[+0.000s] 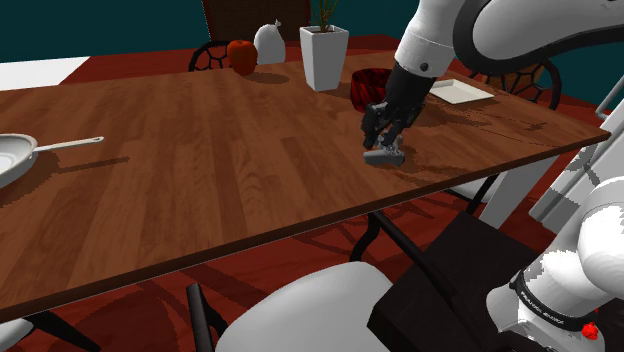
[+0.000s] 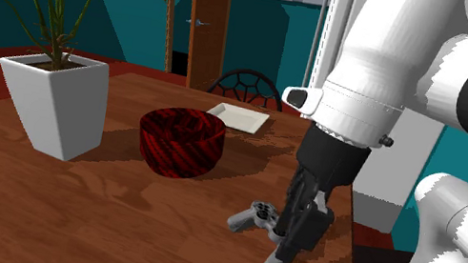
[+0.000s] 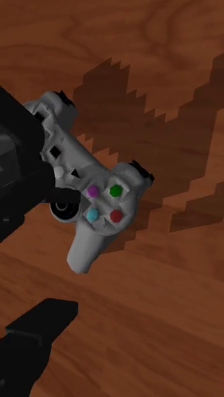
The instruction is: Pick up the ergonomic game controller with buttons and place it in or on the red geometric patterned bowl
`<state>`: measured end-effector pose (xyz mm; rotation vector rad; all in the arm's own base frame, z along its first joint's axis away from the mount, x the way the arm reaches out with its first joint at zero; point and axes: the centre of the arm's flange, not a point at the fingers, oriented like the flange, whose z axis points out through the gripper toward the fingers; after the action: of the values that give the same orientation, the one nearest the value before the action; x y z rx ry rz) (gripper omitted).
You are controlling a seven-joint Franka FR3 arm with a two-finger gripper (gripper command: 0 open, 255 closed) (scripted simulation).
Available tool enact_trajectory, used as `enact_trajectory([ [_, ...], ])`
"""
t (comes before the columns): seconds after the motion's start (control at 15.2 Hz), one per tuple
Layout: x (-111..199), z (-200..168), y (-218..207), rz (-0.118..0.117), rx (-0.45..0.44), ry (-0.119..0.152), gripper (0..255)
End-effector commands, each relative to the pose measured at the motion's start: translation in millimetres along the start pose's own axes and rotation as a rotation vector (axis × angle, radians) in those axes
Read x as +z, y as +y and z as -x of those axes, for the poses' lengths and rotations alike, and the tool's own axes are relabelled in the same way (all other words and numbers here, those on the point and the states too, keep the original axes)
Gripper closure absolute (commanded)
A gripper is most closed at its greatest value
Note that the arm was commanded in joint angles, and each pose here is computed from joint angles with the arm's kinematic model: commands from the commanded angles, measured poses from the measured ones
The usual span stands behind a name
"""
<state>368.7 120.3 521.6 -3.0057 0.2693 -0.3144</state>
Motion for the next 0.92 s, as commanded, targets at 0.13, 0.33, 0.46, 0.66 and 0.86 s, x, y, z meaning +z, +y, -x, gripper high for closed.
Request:
enact_trajectory([
  [0.13,-1,0,-1,0.0,0.0,-0.001,255],
  [0.33,1,0,-3,0.0,0.0,-0.001,255],
  [0.46,2,0,-3,0.0,0.0,-0.001,255],
  [0.66,-2,-7,9,0.002,0.035,-0.01,0],
  [0.86,-10,-27,44,0.006,0.139,-0.04,0],
])
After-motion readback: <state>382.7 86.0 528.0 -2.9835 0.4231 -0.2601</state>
